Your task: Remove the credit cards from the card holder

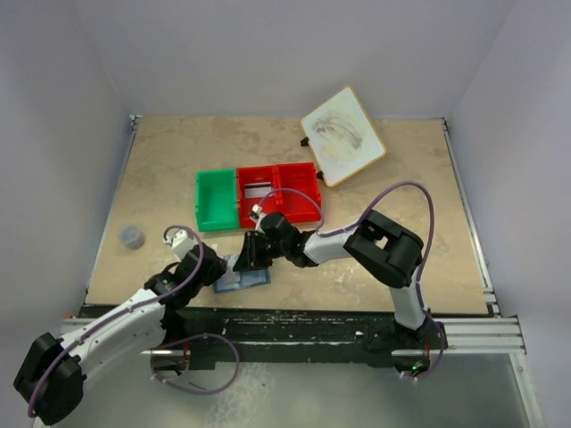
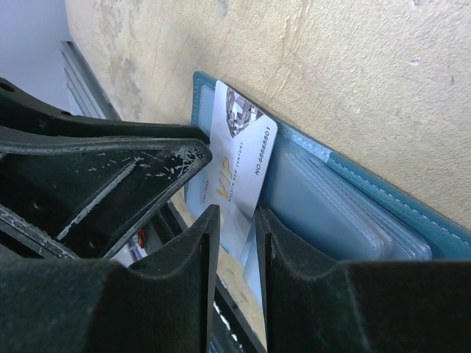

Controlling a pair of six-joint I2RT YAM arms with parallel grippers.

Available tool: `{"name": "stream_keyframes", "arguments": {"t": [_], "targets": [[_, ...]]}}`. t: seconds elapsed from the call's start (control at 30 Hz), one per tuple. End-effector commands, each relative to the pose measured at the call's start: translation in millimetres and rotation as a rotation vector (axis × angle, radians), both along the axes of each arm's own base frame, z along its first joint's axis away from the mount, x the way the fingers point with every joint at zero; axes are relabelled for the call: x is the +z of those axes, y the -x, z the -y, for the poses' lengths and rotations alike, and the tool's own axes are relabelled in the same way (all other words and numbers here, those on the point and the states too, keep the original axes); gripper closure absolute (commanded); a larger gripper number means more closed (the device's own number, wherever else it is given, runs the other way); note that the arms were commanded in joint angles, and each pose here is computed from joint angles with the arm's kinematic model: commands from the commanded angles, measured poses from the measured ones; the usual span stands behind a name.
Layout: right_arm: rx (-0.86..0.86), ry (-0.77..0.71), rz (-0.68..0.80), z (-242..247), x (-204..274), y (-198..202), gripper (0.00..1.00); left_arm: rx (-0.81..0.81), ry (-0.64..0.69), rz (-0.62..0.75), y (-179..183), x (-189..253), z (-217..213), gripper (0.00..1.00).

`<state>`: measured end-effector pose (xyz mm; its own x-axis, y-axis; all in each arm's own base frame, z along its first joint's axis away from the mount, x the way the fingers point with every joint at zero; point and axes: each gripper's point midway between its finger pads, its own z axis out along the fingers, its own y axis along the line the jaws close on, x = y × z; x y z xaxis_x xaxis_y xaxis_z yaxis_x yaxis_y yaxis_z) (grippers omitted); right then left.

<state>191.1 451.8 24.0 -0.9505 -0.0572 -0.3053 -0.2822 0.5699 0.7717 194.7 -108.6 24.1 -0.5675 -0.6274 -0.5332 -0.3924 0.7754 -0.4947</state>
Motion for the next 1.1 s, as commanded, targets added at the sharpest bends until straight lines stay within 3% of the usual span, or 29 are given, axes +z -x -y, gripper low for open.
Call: {"name": "stream_keyframes", "arguments": {"t": [0.0,0.2,0.53,0.63,0.67,0.73,1.07], "targets": [[-0.010,0.020,-0.077,7.6,-16.1,9.3,0.71,0.005,-0.020,-0.083,16.6,-25.9,-7.7,0.70],[-0.068,-0.015,-0.097,10.0,-13.6,4.2,0.79,0.009,0.009,-0.076,19.6,-26.8,-6.9,0.73],[-0.094,-0.105,-0.111,-3.1,-1.4,-4.2,0.76,-0.022,0.034,-0.074,21.0,-28.0,-0.6,0.80],[-0.097,-0.106,-0.108,-5.0,-1.5,-6.5,0.82,-0.024,0.039,-0.074,21.4,-28.0,0.0,0.81],[-0.098,-0.105,-0.103,-5.1,-0.9,-7.3,0.88,-0.023,0.037,-0.076,21.8,-28.4,-0.5,0.81],[-0.109,-0.094,-0.092,-3.1,-0.1,-9.1,1.00,-0.017,0.029,-0.076,21.9,-28.1,-2.5,0.81],[-0.159,-0.045,0.089,18.0,40.8,-24.7,1.00,0.026,-0.008,0.021,3.9,10.3,-10.5,0.71]]}}
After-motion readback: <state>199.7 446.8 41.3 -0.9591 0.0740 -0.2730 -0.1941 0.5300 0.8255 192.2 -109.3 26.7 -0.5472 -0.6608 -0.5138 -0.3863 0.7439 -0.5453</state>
